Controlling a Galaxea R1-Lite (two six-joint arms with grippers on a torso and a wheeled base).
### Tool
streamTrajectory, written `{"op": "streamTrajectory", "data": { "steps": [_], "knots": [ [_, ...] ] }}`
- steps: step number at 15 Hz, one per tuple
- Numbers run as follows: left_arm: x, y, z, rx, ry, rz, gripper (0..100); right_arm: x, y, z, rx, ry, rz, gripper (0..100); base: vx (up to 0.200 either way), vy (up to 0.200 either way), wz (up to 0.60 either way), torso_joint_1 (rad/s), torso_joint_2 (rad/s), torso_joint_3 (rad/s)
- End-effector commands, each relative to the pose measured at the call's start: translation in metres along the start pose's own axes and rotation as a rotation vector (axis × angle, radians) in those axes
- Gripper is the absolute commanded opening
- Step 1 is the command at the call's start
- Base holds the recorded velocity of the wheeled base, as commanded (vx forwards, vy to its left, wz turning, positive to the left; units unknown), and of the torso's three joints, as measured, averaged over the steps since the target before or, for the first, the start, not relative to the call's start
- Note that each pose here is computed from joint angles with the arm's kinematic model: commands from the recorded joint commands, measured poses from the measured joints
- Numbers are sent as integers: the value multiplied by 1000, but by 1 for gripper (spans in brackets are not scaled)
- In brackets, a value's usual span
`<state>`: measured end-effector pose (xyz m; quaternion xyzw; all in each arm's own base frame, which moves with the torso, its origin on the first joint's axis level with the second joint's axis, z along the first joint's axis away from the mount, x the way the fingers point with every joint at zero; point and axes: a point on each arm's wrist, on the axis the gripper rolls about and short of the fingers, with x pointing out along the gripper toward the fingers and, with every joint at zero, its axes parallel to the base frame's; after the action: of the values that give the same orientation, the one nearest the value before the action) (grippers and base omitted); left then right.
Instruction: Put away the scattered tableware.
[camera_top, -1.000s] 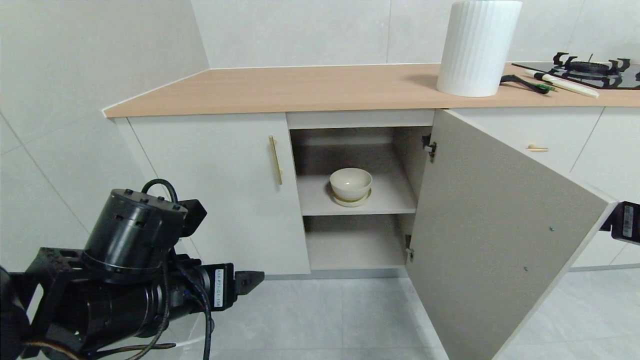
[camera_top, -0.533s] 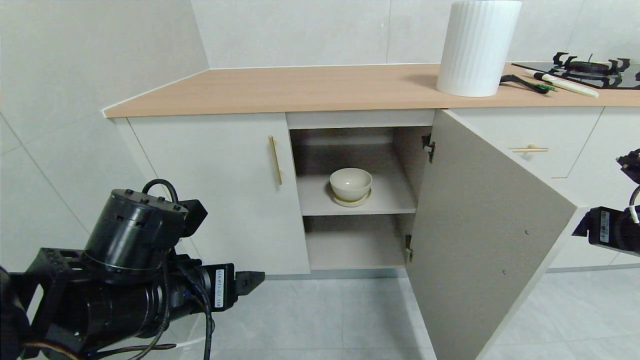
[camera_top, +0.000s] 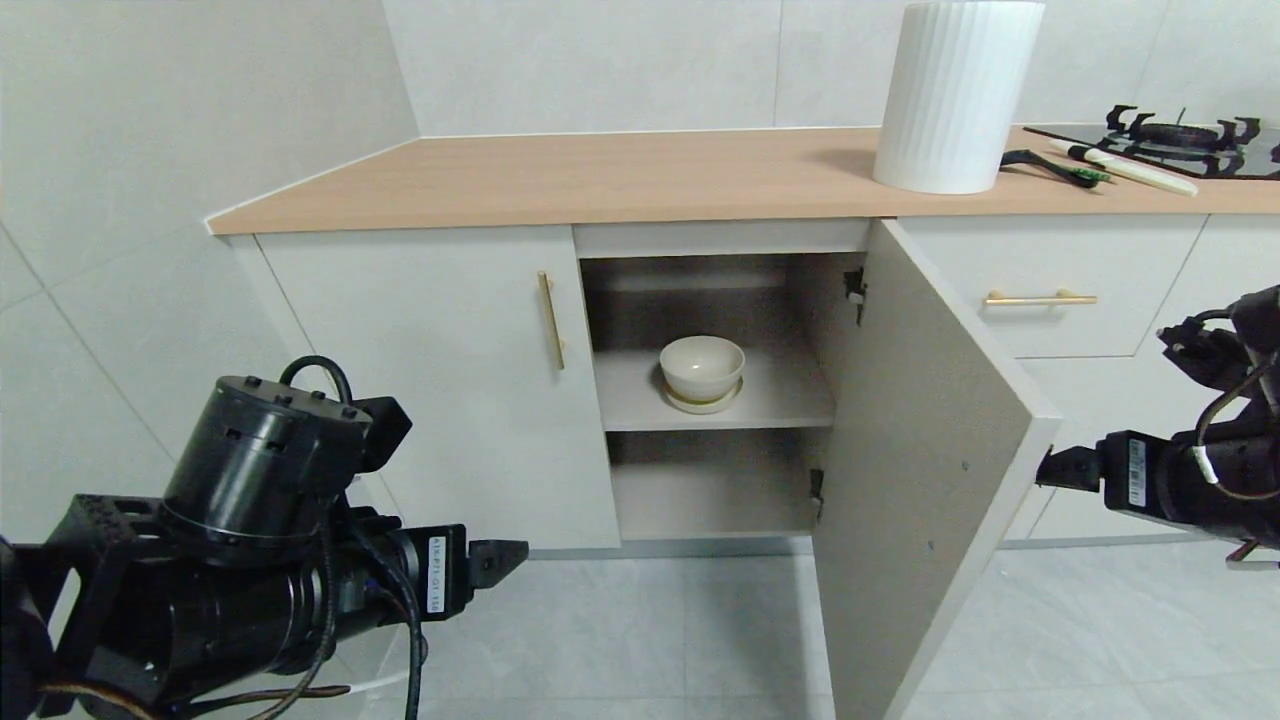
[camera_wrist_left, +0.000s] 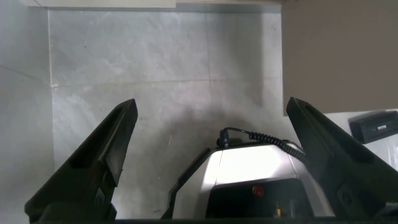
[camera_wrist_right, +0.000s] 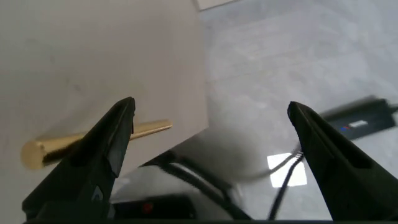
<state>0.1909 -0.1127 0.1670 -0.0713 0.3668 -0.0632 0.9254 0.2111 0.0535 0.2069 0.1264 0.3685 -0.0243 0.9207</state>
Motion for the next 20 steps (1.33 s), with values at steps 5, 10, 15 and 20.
{"op": "streamTrajectory", "data": {
  "steps": [5,10,15,20],
  "knots": [
    [0,-1,0,-1,2,-5,100,23,41,-29,-57,64,121,100,0,0,0,0,0,0],
    [0,0,0,-4,0,-3,100,45,62,-38,-102,57,169,100,0,0,0,0,0,0],
    [-1,0,1,-6,-2,-6,100,63,83,-40,-153,25,220,100,0,0,0,0,0,0],
    [-2,0,2,-8,-8,-7,100,80,112,-19,-268,-26,261,100,0,0,0,0,0,0]
  ]
}}
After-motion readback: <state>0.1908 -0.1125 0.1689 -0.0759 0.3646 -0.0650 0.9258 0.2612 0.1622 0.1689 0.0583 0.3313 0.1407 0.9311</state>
